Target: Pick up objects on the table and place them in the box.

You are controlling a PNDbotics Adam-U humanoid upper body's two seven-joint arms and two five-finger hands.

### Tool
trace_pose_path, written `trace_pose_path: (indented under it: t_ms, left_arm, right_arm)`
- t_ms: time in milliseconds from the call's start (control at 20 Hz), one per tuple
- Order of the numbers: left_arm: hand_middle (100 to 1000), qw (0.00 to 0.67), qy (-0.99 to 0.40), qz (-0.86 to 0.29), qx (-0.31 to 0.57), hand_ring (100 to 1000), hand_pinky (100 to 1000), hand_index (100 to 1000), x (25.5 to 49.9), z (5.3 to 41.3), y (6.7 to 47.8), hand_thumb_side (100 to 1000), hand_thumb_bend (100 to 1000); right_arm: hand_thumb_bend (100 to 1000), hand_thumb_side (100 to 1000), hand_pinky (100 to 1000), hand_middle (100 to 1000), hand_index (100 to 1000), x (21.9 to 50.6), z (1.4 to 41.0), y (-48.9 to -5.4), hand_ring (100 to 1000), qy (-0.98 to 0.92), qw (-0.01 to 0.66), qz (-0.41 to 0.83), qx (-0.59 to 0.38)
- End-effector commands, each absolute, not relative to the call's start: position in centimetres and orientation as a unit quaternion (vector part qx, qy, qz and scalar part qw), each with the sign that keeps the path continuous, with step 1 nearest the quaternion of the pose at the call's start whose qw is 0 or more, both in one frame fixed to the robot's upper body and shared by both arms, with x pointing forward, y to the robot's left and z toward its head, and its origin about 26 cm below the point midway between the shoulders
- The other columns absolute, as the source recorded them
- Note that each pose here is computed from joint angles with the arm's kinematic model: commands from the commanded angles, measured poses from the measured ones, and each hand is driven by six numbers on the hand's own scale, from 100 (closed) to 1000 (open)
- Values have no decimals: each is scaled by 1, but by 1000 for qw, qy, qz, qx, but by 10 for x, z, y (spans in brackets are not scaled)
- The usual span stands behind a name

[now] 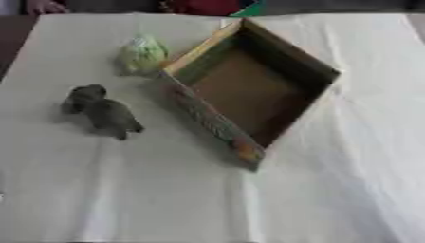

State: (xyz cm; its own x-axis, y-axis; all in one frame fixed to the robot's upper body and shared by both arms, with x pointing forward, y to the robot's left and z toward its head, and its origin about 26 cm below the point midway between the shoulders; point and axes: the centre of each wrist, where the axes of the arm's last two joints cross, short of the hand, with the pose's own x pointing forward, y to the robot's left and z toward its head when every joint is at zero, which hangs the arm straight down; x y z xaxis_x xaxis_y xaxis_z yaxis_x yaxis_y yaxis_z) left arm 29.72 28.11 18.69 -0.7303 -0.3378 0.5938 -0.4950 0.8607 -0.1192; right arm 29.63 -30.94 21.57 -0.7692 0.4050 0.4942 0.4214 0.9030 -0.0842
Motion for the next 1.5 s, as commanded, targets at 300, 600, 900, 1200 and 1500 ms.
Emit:
trace_pose_path:
  t_ms: [300,600,900,1200,1500]
  left_arm:
    - [691,274,-924,128,234,594,672,760,294,195,286,911,100]
    - [695,251,-927,95,261,596,659,767,293,204,298,893,100]
    - [738,215,-942,31,257,627,612,822,297,220,293,846,100]
    - [768,182,-934,-80,297,678,600,864,299,248,293,844,100]
    - [803,158,-907,-190,342,740,592,906,299,271,290,893,179]
  right_arm:
    - [100,968,798,712,833,293,226,-311,995,-945,242,-7,-222]
    - [100,967,798,712,833,293,225,-312,995,-944,243,-5,-224]
    - [100,966,797,712,833,291,224,-315,993,-941,245,4,-232]
    - [100,965,797,712,832,291,223,-316,991,-940,247,7,-235]
    - [100,963,796,711,832,290,223,-316,991,-939,248,10,-236]
